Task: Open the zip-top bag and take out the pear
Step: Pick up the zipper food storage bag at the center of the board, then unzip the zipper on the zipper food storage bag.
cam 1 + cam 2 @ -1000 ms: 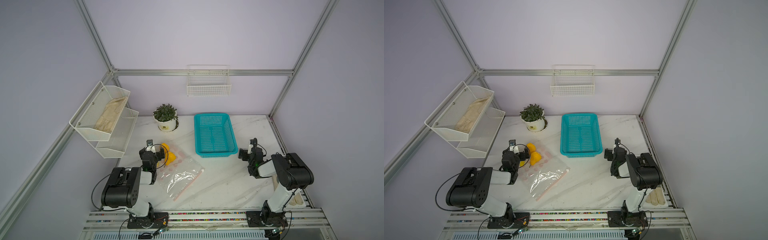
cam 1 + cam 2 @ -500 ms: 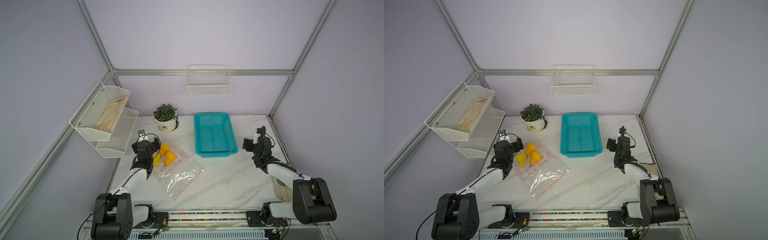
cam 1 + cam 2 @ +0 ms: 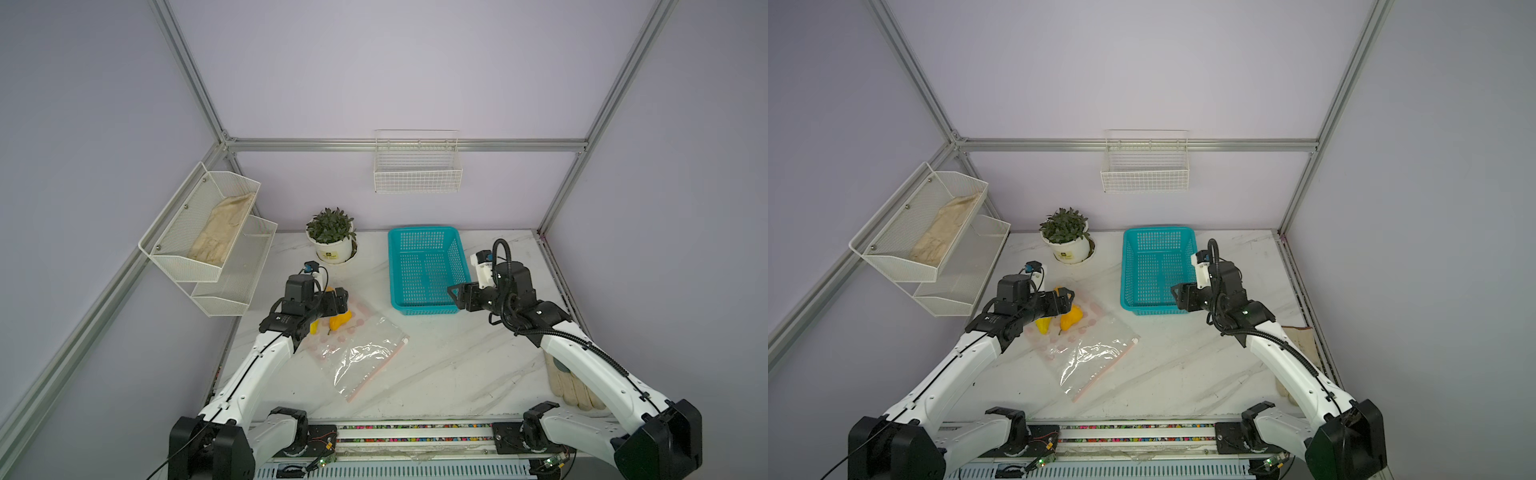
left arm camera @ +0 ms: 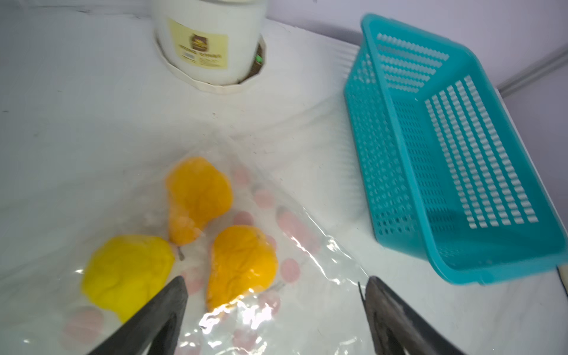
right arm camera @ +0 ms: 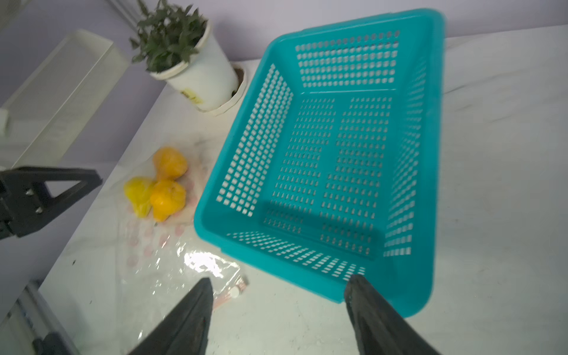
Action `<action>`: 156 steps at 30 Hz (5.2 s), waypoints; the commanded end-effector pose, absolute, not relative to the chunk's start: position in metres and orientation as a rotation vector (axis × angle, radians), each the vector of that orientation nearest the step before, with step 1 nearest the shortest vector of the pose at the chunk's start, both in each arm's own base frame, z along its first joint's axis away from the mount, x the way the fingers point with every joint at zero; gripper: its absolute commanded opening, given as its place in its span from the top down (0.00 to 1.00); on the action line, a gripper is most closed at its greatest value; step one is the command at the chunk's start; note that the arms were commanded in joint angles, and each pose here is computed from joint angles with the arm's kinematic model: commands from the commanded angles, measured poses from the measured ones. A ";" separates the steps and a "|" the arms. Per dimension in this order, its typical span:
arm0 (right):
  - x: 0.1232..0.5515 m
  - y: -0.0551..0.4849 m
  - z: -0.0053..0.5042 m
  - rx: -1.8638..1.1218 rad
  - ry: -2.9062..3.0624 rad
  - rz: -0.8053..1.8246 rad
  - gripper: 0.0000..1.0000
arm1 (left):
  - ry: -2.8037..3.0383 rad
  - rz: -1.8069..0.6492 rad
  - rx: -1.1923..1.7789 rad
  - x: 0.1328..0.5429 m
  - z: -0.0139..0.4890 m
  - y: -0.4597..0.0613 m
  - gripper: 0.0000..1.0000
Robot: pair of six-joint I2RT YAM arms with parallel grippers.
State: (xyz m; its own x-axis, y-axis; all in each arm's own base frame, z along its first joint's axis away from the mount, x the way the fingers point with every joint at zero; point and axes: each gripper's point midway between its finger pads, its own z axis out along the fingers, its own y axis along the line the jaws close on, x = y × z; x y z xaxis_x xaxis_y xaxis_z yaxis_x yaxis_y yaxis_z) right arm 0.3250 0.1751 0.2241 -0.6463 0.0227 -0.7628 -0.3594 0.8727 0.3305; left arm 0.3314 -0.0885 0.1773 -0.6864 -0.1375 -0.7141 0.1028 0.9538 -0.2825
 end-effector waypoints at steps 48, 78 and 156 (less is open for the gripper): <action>0.337 0.161 0.205 -0.489 2.221 0.302 0.22 | 2.782 0.656 0.703 0.191 0.025 -0.160 0.79; 0.259 0.300 0.197 -1.477 1.476 0.791 0.38 | 2.531 -0.367 0.714 0.176 0.195 -0.201 1.00; 0.257 0.345 0.259 -1.601 1.221 1.232 1.00 | 1.983 -0.724 1.110 0.247 0.306 -0.259 0.48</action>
